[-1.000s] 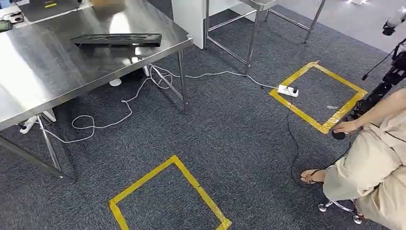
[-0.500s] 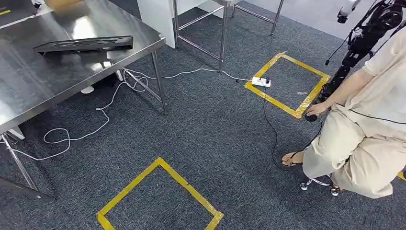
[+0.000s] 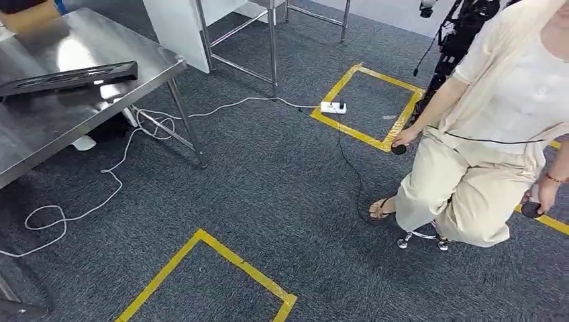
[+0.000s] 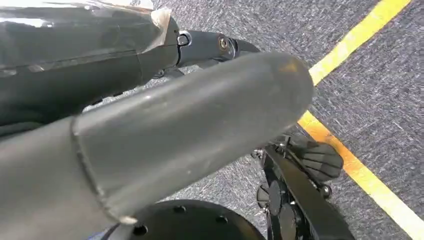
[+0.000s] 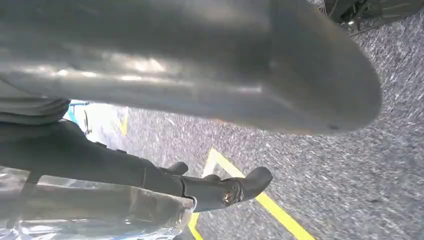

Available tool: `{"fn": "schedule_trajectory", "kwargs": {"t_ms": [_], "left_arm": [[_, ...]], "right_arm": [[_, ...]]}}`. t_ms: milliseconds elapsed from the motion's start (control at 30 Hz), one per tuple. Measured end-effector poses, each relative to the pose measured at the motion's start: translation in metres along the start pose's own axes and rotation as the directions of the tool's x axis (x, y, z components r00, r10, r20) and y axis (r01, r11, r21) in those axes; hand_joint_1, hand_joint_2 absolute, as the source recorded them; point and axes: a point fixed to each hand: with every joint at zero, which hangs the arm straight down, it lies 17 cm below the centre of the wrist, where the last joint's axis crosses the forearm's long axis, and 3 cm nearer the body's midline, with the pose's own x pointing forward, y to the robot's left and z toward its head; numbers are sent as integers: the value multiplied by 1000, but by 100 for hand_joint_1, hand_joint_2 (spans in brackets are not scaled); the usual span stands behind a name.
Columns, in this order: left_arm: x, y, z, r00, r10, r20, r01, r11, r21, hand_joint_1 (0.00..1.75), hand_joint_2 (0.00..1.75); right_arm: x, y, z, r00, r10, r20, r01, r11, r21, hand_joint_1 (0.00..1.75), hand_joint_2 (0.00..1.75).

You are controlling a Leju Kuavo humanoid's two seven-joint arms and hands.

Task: Take the parts from the cabinet and place them on the table.

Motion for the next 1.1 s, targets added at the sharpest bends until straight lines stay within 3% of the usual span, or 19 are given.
{"fn": "schedule_trajectory", "kwargs": {"t_ms": [1100], "left_arm": [[-2, -3, 1, 1000, -1, -5, 1, 1000, -6, 0, 0]], "right_arm": [[-1, 0, 0, 1000, -2, -9, 2, 1000, 0, 0, 0]]}}
